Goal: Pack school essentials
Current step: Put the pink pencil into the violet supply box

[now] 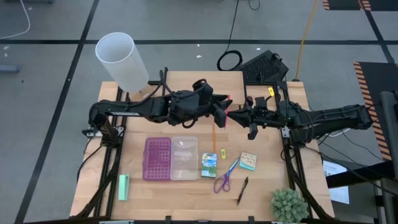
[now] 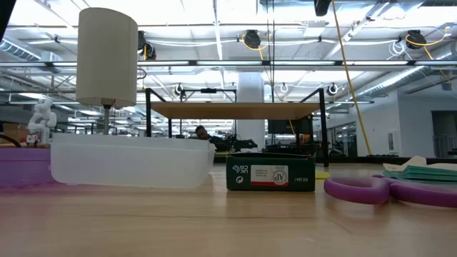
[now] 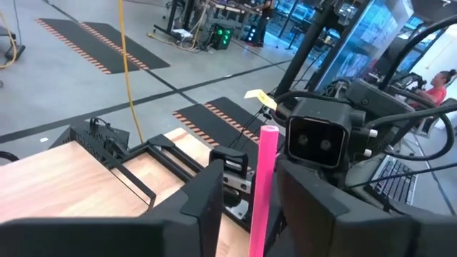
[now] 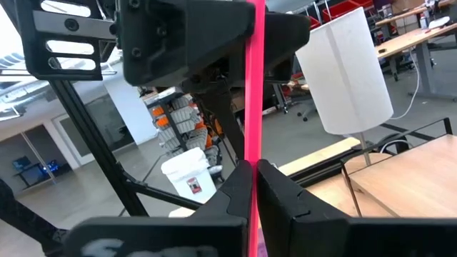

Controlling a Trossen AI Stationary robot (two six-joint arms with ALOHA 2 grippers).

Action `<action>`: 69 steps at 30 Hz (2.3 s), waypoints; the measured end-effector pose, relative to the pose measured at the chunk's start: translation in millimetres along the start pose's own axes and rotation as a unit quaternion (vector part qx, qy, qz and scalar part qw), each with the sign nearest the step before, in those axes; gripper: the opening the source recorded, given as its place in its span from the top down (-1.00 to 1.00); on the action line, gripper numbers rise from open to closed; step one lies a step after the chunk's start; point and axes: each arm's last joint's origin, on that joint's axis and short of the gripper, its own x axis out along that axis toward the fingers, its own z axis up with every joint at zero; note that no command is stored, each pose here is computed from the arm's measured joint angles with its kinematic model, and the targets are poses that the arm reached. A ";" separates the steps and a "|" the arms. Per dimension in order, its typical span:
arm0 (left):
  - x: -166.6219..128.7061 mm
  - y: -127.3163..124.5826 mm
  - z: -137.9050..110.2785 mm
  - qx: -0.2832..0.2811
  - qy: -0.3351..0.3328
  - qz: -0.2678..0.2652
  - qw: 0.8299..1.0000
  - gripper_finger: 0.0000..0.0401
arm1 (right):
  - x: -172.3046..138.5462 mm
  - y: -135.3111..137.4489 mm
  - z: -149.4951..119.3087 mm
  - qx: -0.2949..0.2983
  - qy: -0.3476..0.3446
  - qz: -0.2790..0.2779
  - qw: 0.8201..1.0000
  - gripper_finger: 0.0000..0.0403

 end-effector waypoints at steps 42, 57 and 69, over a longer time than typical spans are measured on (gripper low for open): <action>-22.7 7.9 8.6 0.005 0.049 0.002 0.999 0.94 | -8.3 -2.7 -5.2 0.089 0.050 -0.019 0.995 -0.95; -87.1 33.1 -8.6 -0.059 0.233 0.143 0.960 0.93 | -40.6 -2.7 -1.3 0.111 0.119 -0.004 0.987 -0.94; -92.1 36.5 -74.9 -0.161 0.302 0.282 0.896 0.94 | -47.0 -2.5 -4.9 0.138 0.162 0.014 0.977 -0.94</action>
